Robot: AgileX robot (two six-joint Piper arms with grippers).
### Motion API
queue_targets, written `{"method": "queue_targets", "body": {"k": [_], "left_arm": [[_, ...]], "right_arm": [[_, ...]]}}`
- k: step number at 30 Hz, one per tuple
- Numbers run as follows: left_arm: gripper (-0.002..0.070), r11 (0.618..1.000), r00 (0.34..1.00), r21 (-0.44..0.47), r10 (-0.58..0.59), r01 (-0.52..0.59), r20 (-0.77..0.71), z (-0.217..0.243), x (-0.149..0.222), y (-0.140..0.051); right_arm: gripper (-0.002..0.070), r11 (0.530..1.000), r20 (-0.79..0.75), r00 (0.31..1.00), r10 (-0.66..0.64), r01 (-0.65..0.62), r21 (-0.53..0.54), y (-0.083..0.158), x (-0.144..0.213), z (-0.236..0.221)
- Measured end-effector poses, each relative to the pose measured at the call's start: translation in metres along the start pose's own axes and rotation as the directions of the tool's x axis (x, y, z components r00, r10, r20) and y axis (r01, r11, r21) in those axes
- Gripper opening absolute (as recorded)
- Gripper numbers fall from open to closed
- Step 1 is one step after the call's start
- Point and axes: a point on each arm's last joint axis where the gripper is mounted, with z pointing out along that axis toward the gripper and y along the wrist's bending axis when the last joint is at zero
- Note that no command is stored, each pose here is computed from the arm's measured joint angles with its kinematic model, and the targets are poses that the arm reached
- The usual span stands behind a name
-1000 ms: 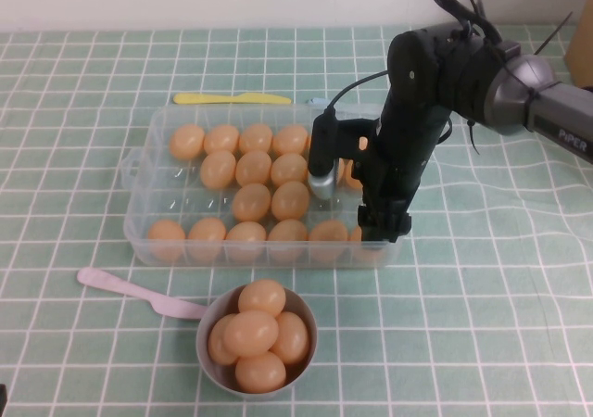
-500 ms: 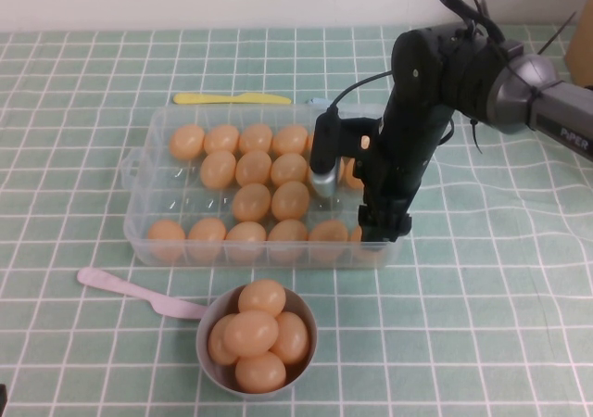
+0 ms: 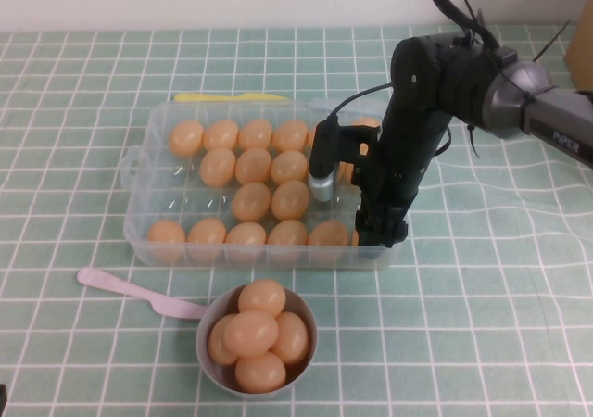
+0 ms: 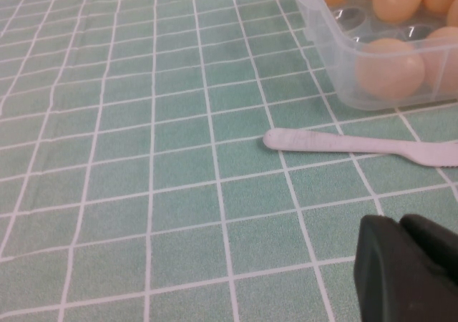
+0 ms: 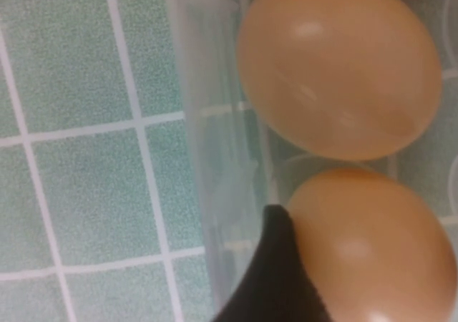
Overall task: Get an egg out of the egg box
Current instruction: Pick up the egg from the plastic box
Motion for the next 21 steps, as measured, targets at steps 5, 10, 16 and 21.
{"method": "queue_targets", "body": {"k": [5, 10, 16, 21], "left_arm": [[-0.0003, 1.000, 1.000, 0.000, 0.000, 0.000, 0.000, 0.000, 0.000, 0.000], [-0.0003, 1.000, 1.000, 0.000, 0.000, 0.000, -0.002, 0.000, 0.000, 0.000], [-0.0003, 1.000, 1.000, 0.000, 0.000, 0.000, -0.002, 0.000, 0.000, 0.000], [-0.0003, 1.000, 1.000, 0.000, 0.000, 0.000, -0.002, 0.000, 0.000, 0.000]], "right_arm": [[0.0421, 1.000, 0.000, 1.000, 0.002, -0.002, -0.011, 0.001, 0.000, 0.000], [0.0373, 1.000, -0.001, 1.000, 0.002, -0.002, -0.015, 0.001, 0.000, -0.002], [0.0368, 1.000, 0.003, 1.000, -0.010, 0.010, 0.013, -0.004, -0.004, -0.011], [0.0368, 0.999, 0.016, 1.000, -0.014, 0.014, 0.031, -0.006, -0.007, -0.016]]}}
